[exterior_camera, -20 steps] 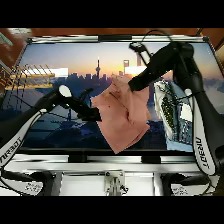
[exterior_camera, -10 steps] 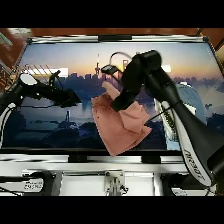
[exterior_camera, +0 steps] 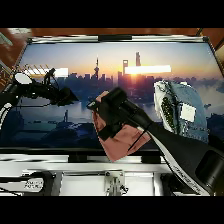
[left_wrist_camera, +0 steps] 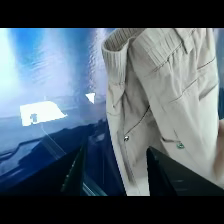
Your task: Fold the shirts.
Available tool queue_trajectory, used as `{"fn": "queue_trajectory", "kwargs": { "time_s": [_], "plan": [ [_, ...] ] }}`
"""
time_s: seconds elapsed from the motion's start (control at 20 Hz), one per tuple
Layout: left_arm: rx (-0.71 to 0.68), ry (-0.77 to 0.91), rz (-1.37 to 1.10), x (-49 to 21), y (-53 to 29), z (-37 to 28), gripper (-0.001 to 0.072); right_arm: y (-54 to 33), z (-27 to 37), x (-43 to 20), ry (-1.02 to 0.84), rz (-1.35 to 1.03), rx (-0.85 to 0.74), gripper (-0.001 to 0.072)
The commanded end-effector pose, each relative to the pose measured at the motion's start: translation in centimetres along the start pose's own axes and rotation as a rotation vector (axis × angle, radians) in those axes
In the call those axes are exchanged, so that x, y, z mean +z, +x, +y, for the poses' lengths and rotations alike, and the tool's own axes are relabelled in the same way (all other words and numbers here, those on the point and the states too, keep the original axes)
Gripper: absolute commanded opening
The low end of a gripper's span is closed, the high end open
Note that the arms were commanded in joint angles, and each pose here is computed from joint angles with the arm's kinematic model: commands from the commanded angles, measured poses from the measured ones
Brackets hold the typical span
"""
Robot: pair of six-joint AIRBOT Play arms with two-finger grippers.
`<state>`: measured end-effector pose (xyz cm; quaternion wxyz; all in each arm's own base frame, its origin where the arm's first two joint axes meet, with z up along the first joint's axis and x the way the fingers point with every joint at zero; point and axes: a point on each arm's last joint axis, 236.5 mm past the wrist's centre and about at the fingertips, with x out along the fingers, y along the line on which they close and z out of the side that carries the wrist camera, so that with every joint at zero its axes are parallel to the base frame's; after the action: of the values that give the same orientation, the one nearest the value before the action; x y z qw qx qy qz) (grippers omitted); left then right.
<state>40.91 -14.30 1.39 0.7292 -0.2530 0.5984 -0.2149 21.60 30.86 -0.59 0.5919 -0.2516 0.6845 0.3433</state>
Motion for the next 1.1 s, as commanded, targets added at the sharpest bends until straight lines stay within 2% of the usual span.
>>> {"fn": "queue_trajectory", "kwargs": {
  "time_s": [0.0,0.2,0.25,0.3,0.35,0.5,0.65,0.8,0.95,1.0,1.05],
  "plan": [
    [0.002,0.002,-0.011,0.3,0.0,0.0,0.0443,1.4,1.1,0.7,0.030,-0.033,0.019,0.0590],
    [-0.001,0.037,-0.004,-0.1,1.2,-1.3,0.0448,-1.3,0.5,-0.2,0.044,-0.001,0.021,0.0590],
    [-0.003,0.048,0.009,-0.4,1.9,-1.8,0.0475,-2.4,0.2,-0.2,0.051,-0.013,0.021,0.0590],
    [-0.005,0.062,0.025,-0.9,2.8,-2.3,0.0546,-3.6,-0.4,-0.2,0.064,-0.040,0.020,0.0590],
    [-0.005,0.076,0.042,-1.3,3.9,-2.9,0.0578,-5.0,-1.4,-0.2,0.088,-0.081,0.013,0.0590],
    [-0.001,0.113,0.055,-2.0,7.2,-4.2,0.0576,-8.4,-6.4,-1.3,0.238,-0.158,-0.009,0.0590],
    [-0.005,0.120,0.048,-2.2,10.1,-5.0,0.0574,-9.5,-10.9,-2.8,0.410,-0.181,0.077,0.0590],
    [-0.043,0.090,0.041,-2.3,12.2,-6.1,0.0574,-7.2,-13.7,-4.9,0.557,-0.141,0.165,0.0590],
    [-0.032,0.078,0.086,-3.2,13.6,-5.0,0.0574,-3.3,-14.5,-6.9,0.624,-0.067,0.203,0.0591],
    [-0.031,0.075,0.091,-3.3,13.7,-4.9,0.0554,-2.0,-14.9,-7.6,0.651,-0.050,0.204,0.0626],
    [-0.030,0.075,0.090,-3.2,13.7,-4.8,0.0474,-1.0,-15.4,-8.3,0.680,-0.037,0.210,0.0628]
  ]
}}
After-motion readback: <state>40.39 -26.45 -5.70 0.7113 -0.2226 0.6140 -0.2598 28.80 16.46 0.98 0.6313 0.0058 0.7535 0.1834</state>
